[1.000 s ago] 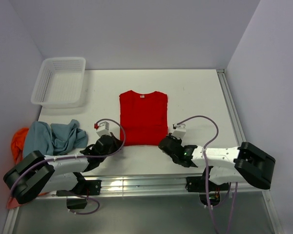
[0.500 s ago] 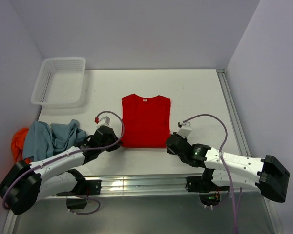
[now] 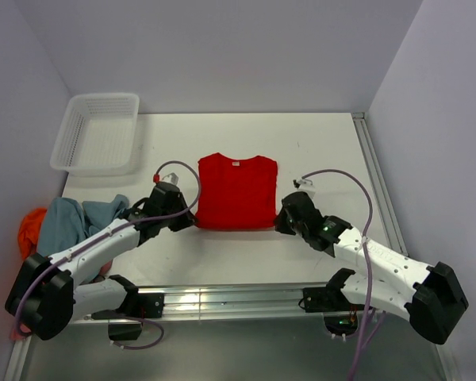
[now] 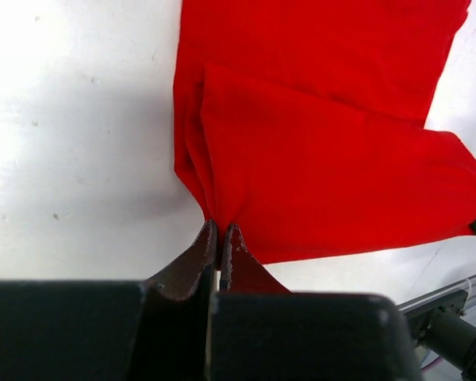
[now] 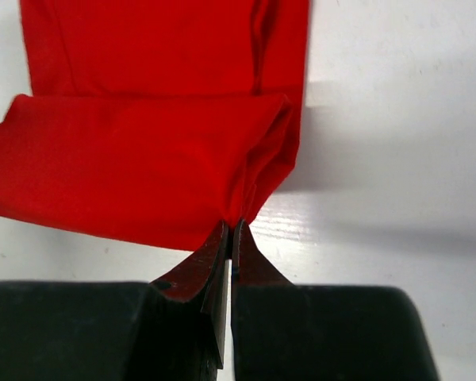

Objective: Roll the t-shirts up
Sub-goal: Fold the tshirt

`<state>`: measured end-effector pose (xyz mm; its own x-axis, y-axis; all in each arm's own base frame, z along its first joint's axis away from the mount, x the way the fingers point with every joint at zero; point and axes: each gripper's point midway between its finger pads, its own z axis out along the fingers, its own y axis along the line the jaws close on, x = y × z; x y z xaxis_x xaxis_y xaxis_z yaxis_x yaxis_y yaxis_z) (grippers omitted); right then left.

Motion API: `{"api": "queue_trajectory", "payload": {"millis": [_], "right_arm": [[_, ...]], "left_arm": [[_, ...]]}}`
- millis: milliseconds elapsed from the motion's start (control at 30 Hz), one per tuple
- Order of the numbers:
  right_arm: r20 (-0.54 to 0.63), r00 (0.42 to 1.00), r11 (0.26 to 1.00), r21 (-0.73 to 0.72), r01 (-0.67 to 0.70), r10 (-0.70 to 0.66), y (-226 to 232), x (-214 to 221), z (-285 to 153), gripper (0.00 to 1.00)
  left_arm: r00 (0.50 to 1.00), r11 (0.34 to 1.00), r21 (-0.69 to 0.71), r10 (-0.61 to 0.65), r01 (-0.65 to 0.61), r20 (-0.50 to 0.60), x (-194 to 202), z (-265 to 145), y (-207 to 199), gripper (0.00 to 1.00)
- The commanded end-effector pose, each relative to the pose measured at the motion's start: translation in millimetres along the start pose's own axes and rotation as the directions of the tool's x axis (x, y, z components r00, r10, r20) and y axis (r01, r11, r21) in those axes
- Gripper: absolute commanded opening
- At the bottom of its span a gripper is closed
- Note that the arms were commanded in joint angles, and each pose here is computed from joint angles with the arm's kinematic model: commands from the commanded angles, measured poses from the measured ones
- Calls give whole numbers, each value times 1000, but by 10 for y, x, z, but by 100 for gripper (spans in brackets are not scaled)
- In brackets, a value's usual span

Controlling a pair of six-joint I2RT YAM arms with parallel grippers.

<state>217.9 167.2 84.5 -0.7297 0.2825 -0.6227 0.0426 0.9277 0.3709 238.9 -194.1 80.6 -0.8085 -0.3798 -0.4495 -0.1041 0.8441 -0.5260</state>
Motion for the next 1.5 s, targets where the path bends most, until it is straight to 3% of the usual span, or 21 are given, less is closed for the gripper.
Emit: {"api": "queue_trajectory", "payload": {"millis": [0,267,467,700,1467], "right_arm": [[6,999,998,-29,48,-48,101,-223,-38,0],[-33,998,998,-46,44,-45,99,-228,-61,0],[-120,991,995,-73,-61,52,-59,251,-15,0],[-194,978,997,-23,-77,71,-218,632,-47,0],[-169,984,998,-37,49,-55,-27,7,-160,0]], "left_arm": [[999,999,-6,35,-35,13,-215,-51,-77,0],[999,999,21,45,-45,-8,-302,-48,-148,0],[997,1000,26,14,-13,-71,16,-10,50,0],[991,1000,3,-22,22,-134,388,10,333,0],[995,999,-20,33,-35,-96,-143,-187,5,1]]}}
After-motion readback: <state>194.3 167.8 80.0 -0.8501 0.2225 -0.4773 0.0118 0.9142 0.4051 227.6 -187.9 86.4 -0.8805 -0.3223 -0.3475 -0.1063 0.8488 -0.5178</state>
